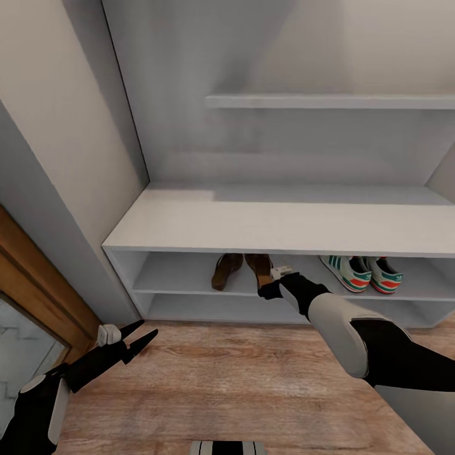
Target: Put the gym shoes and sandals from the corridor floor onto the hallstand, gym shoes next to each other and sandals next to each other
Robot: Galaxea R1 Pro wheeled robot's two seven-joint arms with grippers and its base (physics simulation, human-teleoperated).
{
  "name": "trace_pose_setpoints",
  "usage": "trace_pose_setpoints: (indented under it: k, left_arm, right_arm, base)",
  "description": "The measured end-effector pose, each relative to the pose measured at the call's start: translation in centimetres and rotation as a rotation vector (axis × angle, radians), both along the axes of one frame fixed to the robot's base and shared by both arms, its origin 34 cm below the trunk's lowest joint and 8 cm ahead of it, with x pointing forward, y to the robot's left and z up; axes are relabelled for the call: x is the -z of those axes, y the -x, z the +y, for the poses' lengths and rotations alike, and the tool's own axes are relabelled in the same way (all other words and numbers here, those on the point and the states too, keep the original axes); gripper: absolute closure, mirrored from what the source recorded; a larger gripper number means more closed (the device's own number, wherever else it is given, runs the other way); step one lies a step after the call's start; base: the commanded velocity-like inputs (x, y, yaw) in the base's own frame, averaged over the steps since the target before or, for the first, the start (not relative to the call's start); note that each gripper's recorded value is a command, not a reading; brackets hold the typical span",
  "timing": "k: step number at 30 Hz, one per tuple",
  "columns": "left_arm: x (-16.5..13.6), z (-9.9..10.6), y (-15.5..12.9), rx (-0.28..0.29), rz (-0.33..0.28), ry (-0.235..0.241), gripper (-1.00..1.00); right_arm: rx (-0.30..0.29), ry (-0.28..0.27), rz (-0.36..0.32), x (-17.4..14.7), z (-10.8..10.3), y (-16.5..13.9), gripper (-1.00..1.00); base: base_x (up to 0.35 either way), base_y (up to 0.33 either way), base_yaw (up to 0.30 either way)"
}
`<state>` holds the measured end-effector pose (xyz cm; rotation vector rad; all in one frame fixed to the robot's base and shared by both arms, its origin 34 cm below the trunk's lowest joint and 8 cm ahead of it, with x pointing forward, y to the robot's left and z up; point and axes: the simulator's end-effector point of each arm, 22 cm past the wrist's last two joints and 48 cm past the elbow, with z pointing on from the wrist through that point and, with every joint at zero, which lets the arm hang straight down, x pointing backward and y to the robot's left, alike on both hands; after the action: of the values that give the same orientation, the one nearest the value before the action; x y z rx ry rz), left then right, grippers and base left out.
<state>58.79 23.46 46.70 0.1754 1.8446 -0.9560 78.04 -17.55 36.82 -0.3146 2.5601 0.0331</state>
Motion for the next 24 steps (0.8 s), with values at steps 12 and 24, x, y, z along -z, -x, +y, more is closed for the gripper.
trace_pose_setpoints:
  k: [12, 24]
  left_arm:
    - [0.00, 0.00, 0.00, 0.000, 0.000, 0.000, -1.00]
    - [0.00, -0.03, 0.00, 0.001, 0.000, 0.000, -1.00]
  right_arm:
    - [0.000, 0.000, 0.000, 0.01, 0.00, 0.01, 1.00]
    - [0.000, -0.001, 0.000, 0.01, 0.00, 0.01, 1.00]
  base:
    - [0.137, 0.000, 0.000]
    - [0.002, 0.000, 0.000]
